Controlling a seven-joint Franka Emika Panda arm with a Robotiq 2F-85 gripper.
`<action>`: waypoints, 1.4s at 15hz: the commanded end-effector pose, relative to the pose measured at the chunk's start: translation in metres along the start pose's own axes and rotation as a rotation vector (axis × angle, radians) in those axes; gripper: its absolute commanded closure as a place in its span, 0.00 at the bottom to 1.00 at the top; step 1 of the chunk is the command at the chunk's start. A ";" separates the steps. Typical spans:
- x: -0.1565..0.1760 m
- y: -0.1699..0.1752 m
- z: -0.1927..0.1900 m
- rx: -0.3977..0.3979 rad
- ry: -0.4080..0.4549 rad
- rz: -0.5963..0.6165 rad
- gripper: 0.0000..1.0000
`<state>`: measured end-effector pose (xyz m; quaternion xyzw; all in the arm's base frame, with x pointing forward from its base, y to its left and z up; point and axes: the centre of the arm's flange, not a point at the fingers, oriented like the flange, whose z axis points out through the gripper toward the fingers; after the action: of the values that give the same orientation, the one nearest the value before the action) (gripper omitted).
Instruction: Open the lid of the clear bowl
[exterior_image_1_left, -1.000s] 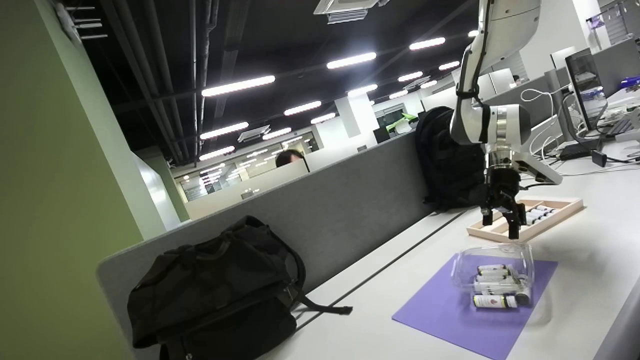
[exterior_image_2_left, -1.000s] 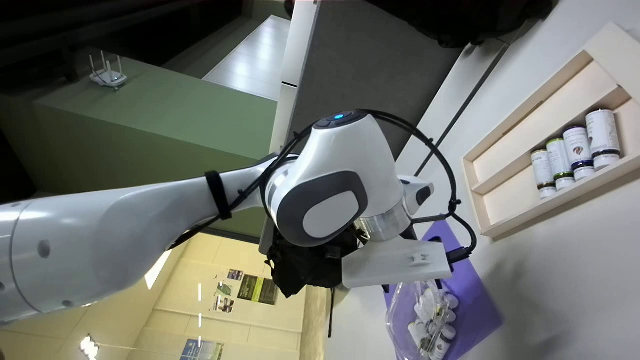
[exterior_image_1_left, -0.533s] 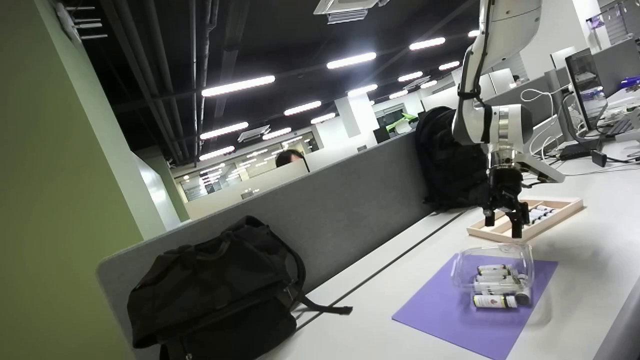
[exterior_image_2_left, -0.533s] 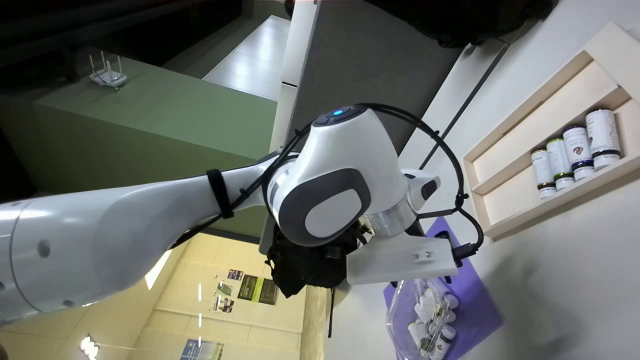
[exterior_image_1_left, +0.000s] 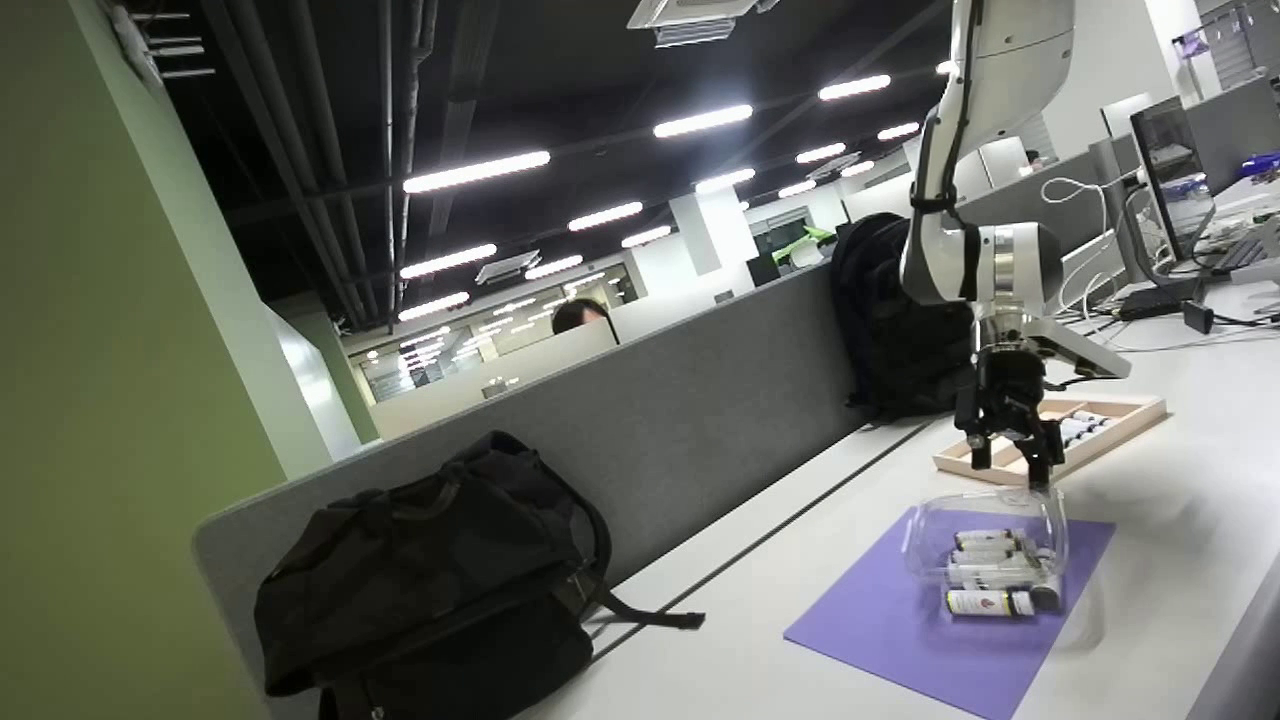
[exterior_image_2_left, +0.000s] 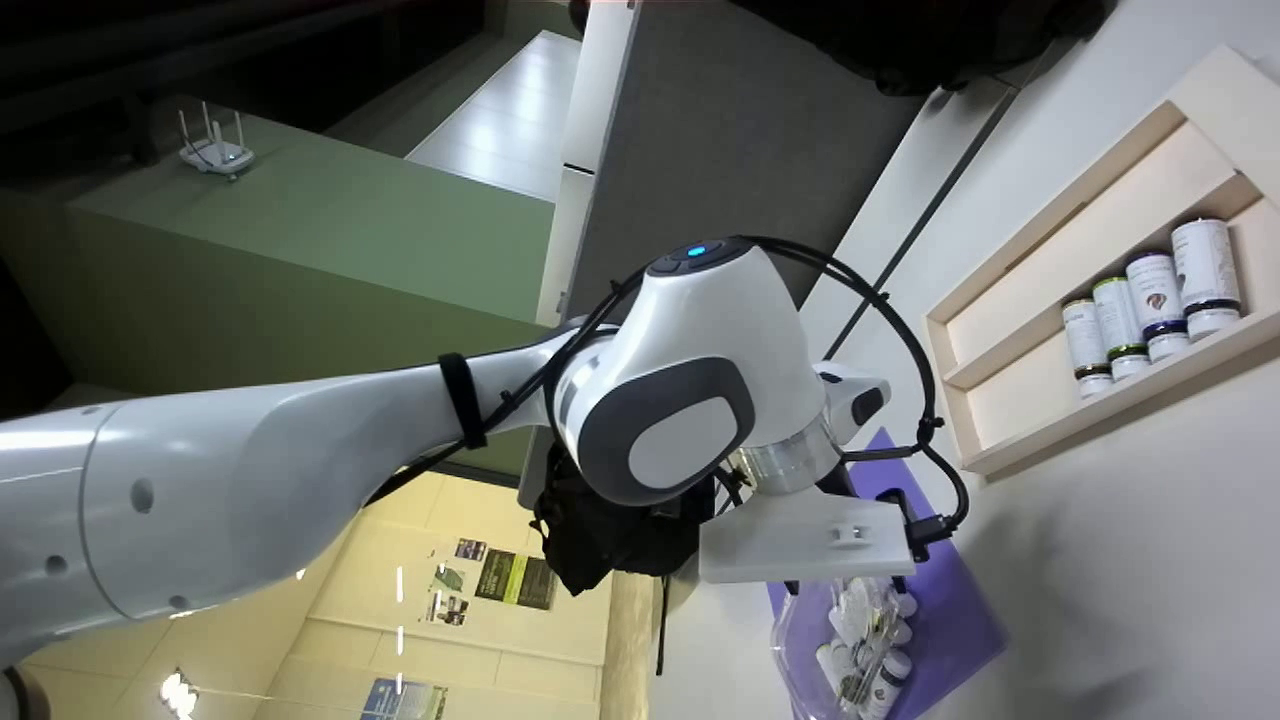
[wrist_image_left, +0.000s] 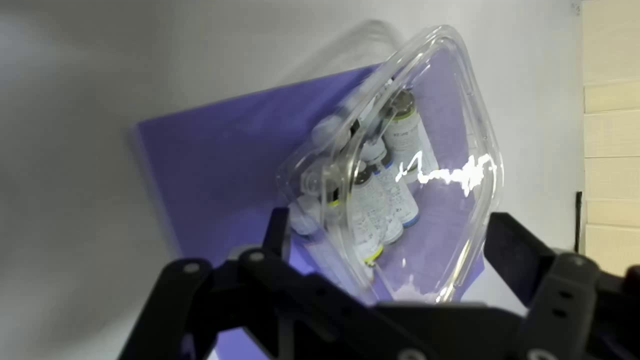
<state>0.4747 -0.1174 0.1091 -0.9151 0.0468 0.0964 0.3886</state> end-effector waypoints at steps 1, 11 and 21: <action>0.007 -0.005 -0.003 0.024 -0.027 0.028 0.00; 0.006 -0.013 -0.008 0.054 -0.045 0.039 0.00; 0.009 -0.011 -0.017 0.059 -0.043 0.083 0.00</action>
<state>0.4797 -0.1186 0.1166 -0.9026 0.0673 0.1177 0.4087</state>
